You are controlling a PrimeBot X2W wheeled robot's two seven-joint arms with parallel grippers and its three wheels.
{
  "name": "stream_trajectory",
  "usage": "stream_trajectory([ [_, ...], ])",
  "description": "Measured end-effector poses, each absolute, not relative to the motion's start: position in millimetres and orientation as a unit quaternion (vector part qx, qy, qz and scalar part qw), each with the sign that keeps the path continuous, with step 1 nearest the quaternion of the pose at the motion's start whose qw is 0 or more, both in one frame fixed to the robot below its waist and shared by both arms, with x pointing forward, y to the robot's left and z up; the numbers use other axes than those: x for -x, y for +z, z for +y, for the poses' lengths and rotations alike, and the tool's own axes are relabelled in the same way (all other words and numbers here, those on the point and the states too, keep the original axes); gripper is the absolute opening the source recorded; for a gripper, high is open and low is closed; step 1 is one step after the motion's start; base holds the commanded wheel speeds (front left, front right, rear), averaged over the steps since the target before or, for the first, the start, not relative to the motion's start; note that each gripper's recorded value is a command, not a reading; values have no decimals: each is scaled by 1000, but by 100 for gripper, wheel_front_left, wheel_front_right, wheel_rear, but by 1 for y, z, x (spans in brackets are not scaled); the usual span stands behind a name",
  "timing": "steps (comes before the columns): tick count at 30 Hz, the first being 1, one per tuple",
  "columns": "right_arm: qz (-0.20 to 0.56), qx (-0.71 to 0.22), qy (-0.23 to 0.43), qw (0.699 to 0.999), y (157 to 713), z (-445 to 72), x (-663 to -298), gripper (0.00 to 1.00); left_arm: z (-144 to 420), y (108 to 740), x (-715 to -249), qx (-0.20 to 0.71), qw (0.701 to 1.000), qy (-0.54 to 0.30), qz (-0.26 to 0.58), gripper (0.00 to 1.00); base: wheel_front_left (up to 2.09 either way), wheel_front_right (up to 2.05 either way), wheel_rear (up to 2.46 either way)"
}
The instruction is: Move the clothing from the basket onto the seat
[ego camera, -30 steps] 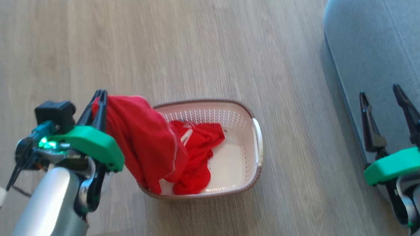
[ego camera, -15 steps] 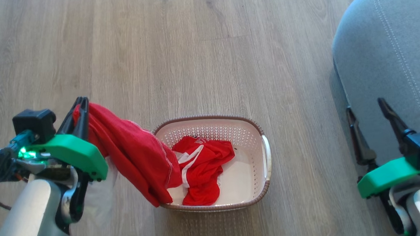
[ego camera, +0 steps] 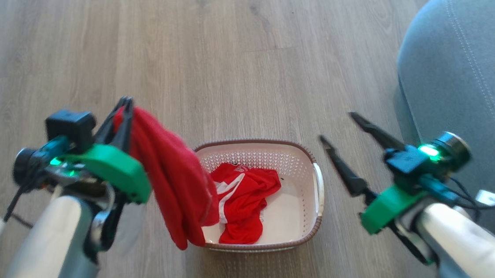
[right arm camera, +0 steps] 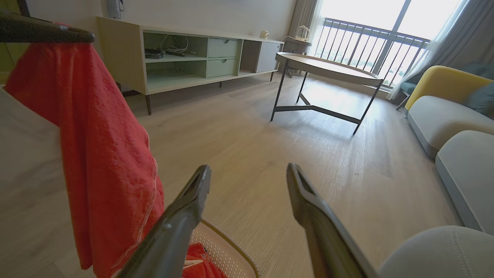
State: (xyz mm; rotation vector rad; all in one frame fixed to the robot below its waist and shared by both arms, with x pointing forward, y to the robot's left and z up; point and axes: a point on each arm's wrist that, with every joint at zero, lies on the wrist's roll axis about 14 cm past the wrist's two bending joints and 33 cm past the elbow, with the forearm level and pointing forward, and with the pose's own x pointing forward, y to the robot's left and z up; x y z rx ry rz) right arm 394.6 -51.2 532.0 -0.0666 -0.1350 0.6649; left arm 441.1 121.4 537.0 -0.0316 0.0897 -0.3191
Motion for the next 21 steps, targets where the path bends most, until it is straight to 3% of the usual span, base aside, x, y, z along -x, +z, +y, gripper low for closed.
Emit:
stream_trajectory([
  [10, -78, 41, 439, 894, 544, 23, -385, 100, 55, 572, -431, 28, 969, -246, 4, 0, 0, 0, 0],
  [21, -81, 48, 459, 884, 552, 38, -385, 100, -4, 572, -407, 27, 943, -333, 4, 0, 0, 0, 0],
])
